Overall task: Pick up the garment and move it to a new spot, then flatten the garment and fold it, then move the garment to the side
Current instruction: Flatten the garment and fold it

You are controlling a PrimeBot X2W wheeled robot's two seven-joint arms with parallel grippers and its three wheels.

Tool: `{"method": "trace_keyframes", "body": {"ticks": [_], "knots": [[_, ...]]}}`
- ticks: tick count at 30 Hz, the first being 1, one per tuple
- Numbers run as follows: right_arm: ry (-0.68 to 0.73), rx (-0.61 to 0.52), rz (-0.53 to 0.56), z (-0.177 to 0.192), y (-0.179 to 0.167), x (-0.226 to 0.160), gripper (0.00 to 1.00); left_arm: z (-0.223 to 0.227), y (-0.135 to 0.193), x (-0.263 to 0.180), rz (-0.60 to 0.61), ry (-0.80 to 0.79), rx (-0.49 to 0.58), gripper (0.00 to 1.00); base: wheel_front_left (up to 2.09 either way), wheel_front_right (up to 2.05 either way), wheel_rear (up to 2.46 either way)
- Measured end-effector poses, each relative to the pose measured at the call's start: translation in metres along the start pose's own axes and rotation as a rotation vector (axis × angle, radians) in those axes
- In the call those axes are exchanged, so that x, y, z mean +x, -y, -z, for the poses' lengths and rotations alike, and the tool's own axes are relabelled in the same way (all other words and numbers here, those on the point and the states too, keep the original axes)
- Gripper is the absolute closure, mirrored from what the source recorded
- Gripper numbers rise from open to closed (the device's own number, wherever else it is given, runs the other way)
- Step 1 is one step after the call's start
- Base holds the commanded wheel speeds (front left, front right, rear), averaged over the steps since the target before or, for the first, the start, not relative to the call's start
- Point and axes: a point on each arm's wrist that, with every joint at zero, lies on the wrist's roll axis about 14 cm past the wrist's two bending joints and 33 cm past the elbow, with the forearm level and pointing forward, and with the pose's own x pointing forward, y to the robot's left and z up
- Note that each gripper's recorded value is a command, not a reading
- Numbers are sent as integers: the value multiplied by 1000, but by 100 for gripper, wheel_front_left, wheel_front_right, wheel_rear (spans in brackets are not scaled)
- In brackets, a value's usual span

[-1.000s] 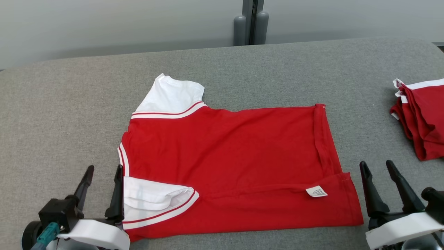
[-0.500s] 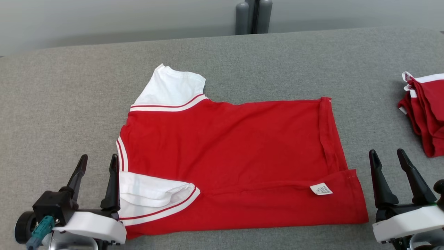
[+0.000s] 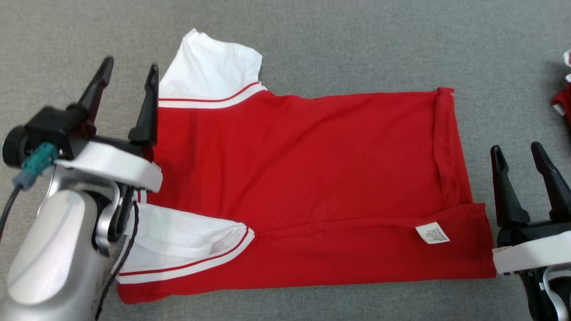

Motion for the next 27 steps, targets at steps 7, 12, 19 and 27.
{"method": "trace_keyframes", "body": {"ticks": [7,12,19,27], "knots": [[-49,-9,7,22,5,19,0,38,7,65,98,-127,9,0,0,0,0],[-74,-10,23,35,11,25,0,78,12,94,144,-257,1,0,0,0,0],[-92,-9,39,46,17,28,0,119,22,118,178,-403,1,0,0,0,0],[-99,-8,57,52,25,31,0,138,25,126,182,-465,-2,100,0,0,0]]}}
